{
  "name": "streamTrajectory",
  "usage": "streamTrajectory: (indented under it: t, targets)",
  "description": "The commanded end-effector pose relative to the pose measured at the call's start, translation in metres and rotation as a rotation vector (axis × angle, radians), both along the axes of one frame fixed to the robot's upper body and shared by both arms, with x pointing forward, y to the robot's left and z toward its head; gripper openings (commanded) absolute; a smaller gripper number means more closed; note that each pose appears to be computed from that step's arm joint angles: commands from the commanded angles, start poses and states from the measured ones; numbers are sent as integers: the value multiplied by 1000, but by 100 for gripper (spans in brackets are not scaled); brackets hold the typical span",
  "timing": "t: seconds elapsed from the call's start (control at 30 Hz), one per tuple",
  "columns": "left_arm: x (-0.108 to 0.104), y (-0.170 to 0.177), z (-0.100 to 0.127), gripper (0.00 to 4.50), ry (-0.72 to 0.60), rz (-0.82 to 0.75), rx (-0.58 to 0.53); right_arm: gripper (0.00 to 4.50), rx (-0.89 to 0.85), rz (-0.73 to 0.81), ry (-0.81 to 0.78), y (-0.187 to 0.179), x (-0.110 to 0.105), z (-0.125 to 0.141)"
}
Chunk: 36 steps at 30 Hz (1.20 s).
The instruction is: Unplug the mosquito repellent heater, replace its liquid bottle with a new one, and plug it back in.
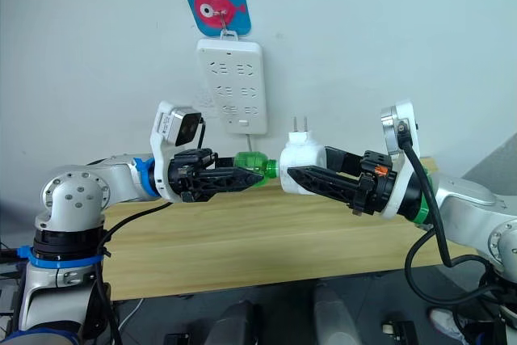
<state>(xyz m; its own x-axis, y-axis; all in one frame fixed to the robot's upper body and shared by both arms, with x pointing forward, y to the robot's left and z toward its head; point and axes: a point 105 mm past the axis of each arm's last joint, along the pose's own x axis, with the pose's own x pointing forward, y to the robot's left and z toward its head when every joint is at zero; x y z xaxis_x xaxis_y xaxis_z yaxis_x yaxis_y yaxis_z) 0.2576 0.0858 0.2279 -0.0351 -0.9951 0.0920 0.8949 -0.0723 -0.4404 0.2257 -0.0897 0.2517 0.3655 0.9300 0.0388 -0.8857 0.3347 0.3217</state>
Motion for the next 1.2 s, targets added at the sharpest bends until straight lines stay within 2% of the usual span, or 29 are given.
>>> streamTrajectory:
  t: [0.03,0.27,0.47,0.8,1.2]
  targets:
    - [-13,-11,3,229,-49,-77,1,301,39,113,-24,11,-20,12]
    - [-11,-11,-1,229,-56,-70,16,301,56,108,-4,7,-19,13]
    - [-2,-12,-2,229,-60,-18,10,301,51,113,4,7,-20,12]
    - [-30,-11,7,229,-24,-184,4,301,13,71,-9,5,-13,5]
    - [-27,-10,11,229,-18,-174,-22,301,-12,82,7,2,-15,-2]
